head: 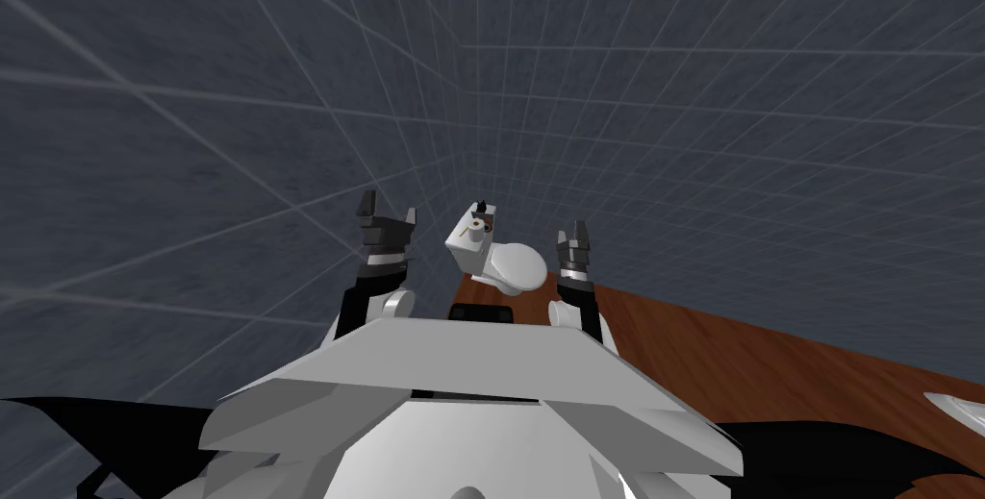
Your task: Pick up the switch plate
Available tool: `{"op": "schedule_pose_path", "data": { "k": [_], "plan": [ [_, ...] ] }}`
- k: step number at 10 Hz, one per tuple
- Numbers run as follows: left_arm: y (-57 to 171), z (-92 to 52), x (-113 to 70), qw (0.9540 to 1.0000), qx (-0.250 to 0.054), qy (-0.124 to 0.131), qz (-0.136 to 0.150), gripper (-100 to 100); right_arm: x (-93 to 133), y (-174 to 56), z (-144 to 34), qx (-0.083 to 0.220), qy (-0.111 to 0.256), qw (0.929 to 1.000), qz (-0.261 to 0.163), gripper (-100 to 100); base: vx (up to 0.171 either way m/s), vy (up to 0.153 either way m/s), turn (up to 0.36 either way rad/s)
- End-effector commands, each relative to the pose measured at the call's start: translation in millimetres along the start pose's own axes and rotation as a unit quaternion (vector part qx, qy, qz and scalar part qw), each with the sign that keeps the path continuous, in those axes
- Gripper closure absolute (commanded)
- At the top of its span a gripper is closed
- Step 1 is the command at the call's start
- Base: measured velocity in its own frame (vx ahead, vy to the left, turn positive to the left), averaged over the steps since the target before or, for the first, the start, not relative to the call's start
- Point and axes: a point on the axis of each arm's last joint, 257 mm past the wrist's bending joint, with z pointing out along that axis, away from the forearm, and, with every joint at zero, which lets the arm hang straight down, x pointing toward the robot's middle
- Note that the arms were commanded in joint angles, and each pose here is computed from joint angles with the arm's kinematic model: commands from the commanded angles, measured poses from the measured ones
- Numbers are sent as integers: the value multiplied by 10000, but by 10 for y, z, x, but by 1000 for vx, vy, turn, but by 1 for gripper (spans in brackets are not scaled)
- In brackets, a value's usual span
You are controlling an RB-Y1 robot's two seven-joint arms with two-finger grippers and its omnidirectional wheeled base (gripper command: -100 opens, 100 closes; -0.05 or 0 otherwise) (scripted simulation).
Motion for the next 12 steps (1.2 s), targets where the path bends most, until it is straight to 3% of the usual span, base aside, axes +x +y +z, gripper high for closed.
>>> {"op": "schedule_pose_path", "data": {
  "k": [1,5,6,7,8,10,11,12],
  "plan": [
    [84,29,57,9999,-84,145,3,-100,0,0,0,0,0,10000,0,0,-16,-2,-5],
    [514,201,254,9974,-489,527,-62,-100,0,0,0,-1,0,10000,0,0,-56,-6,-16],
    [490,241,279,9975,-431,552,-80,-100,0,0,0,-1,0,10000,0,0,-57,-5,-8],
    [659,287,324,9961,-610,629,-88,-100,0,0,0,0,0,10000,0,0,-55,-11,-16],
    [628,325,348,9963,-552,652,-102,-100,0,0,0,-1,0,10000,0,0,-40,-8,-8],
    [955,427,437,9925,-918,797,-94,-100,0,0,0,0,0,10000,0,0,-62,-13,-26],
    [959,490,476,9925,-883,833,-111,-100,0,0,1,-1,0,10000,1,0,-61,-16,-10],
    [1169,515,498,9895,-1142,882,-80,-100,0,0,0,0,0,10000,0,0,-54,-12,-17]
  ]
}}
